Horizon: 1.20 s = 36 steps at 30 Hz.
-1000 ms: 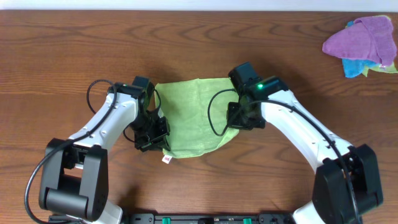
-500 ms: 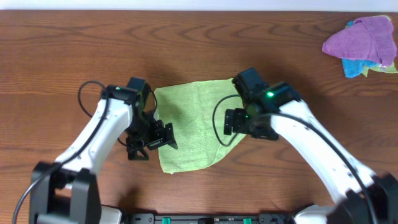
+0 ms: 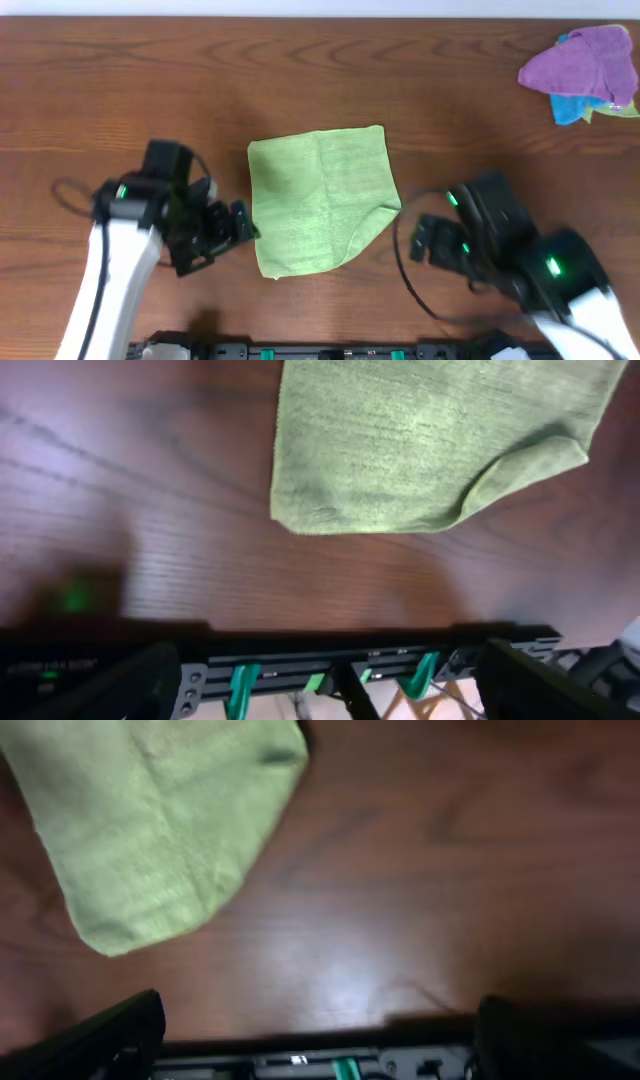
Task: Fold the cloth
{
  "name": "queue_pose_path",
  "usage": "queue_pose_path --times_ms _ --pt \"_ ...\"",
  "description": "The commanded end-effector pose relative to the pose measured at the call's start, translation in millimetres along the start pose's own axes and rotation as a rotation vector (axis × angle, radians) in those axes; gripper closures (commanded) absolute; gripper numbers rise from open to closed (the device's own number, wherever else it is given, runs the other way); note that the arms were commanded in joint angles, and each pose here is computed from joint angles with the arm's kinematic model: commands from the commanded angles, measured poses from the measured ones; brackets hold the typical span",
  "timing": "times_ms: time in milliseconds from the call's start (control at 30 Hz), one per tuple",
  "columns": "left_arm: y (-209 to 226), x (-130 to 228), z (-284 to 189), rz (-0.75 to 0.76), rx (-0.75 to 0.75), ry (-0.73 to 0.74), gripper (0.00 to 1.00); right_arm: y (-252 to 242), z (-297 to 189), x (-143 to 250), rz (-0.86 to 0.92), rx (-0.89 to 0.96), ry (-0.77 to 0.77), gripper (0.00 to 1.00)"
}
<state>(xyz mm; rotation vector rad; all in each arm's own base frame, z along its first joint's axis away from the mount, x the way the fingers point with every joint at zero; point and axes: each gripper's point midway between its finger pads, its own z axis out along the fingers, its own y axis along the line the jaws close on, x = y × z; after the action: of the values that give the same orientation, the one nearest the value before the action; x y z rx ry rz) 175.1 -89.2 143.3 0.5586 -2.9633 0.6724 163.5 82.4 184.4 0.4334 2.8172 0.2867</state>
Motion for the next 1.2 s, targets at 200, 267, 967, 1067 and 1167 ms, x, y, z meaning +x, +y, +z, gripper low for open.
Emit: queue_pose_path --times_ms 200,267,967,1067,1167 --pt "1.2 15.6 27.2 -0.112 0.227 -0.110 0.05 -4.0 52.1 19.3 0.094 -0.155 -0.053 0.01" --pt "-0.5 11.7 26.9 -0.111 0.232 -0.123 0.05 8.3 70.1 15.8 0.092 -0.179 -0.023 0.01" --pt "-5.3 4.7 25.6 -0.125 0.253 -0.142 0.05 79.0 154.6 -67.0 0.101 -0.353 -0.014 0.09" --pt "-5.6 4.2 25.4 -0.124 0.254 -0.144 0.05 79.3 154.6 -67.8 0.093 -0.354 -0.019 0.10" --pt "-6.7 2.6 24.9 -0.120 0.259 -0.151 0.05 79.5 154.4 -72.6 0.085 -0.352 -0.044 0.11"
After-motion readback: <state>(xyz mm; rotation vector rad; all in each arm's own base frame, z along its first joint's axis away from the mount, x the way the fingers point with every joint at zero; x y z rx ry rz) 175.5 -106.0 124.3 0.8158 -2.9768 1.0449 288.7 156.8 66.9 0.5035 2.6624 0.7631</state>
